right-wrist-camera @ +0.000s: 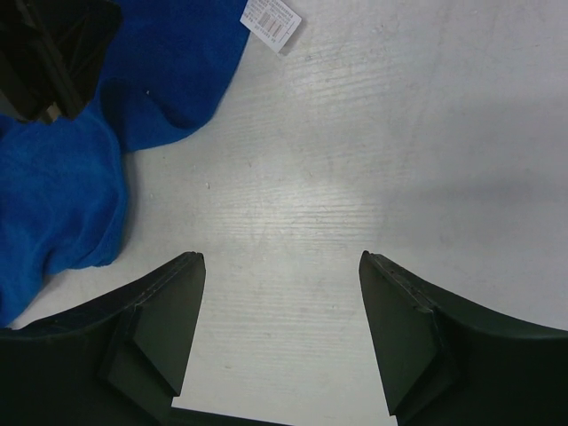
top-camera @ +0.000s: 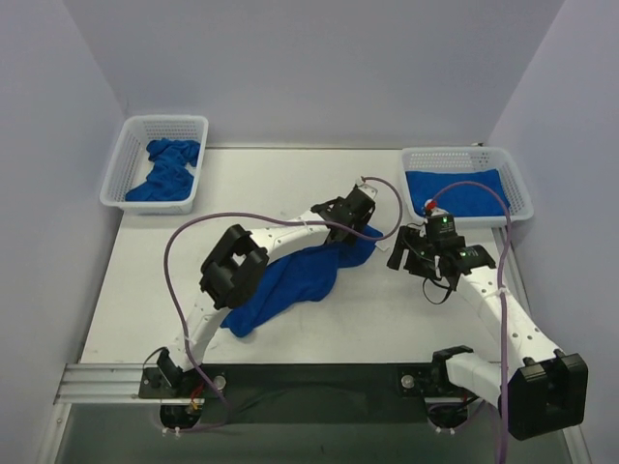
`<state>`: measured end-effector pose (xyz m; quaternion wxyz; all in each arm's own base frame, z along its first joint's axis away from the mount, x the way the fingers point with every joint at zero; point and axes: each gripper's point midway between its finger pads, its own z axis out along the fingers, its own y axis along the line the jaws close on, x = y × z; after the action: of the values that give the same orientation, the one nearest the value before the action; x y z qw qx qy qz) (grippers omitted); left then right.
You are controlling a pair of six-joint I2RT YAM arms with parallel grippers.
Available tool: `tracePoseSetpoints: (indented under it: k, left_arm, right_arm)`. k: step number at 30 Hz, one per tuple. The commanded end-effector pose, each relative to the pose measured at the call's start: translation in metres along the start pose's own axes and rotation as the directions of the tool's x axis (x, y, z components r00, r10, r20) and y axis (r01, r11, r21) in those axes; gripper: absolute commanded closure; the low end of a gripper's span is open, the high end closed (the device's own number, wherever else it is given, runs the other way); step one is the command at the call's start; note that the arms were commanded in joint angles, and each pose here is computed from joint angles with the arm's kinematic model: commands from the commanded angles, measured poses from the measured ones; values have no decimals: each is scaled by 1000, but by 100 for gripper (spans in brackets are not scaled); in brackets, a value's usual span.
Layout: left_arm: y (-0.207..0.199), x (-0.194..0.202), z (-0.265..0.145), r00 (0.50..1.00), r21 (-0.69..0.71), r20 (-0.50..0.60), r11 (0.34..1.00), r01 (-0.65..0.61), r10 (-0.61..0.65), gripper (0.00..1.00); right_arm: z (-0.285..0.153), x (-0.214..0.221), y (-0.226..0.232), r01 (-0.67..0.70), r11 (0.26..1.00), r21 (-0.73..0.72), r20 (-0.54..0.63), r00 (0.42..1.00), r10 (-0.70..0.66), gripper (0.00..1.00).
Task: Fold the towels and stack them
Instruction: Flatten out the crumpled towel
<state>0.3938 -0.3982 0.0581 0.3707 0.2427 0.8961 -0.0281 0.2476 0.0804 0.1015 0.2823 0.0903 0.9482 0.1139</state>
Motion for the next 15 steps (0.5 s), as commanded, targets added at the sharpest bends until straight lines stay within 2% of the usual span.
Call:
tracePoseSetpoints:
  k: [1, 4, 15]
  left_arm:
    - [0, -27, 3, 997, -20, 76, 1000, 20, -18, 44]
    - [-2, -20, 11, 998, -23, 59, 1000, 5, -4, 50]
    - [-1, -7, 9, 999, -29, 29, 999, -12, 13, 49]
  right_arm:
    - [-3, 2, -8, -21, 999, 32, 18, 1000, 20, 29]
    - [-4, 2, -9, -22, 999, 34, 20, 1000, 21, 29]
    - [-1, 4, -9, -13, 999, 36, 2, 1000, 13, 29]
